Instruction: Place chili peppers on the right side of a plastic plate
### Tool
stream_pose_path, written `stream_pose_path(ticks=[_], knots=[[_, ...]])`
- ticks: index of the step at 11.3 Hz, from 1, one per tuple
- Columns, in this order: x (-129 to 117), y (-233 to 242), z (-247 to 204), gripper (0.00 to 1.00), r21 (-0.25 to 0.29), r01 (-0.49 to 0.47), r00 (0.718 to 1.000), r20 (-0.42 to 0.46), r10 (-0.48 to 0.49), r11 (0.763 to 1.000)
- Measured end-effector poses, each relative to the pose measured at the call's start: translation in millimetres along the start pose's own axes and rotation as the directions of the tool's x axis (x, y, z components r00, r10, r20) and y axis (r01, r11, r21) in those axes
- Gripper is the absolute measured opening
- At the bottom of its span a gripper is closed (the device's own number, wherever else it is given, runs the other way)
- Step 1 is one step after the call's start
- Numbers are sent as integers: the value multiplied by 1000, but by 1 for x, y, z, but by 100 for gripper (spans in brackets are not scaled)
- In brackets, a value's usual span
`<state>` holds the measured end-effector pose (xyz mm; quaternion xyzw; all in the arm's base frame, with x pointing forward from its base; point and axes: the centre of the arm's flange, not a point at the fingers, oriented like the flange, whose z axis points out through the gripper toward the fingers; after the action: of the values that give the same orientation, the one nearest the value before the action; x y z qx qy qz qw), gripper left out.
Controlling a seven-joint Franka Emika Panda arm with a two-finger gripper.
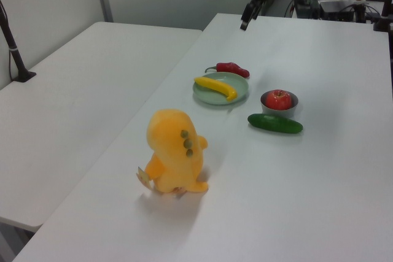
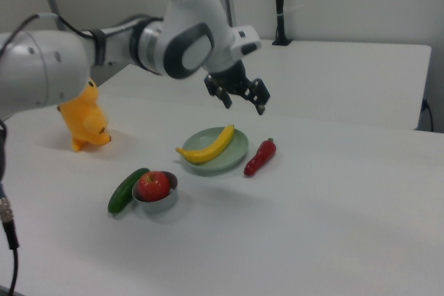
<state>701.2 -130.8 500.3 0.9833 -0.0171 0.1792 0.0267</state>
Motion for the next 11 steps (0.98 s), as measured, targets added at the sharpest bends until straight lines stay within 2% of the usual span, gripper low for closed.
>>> stream_pose_path(ticks=[3,6,9,11], knots=[[-16,-22,-76,100,35,7,994,105,-10,999],[-41,-64,-142,100,56,-43,977,211,31,997],[-64,-107,-181,100,89,-1,961,277,-24,996],[-72,-139,-193,100,116,49,956,281,-80,992]])
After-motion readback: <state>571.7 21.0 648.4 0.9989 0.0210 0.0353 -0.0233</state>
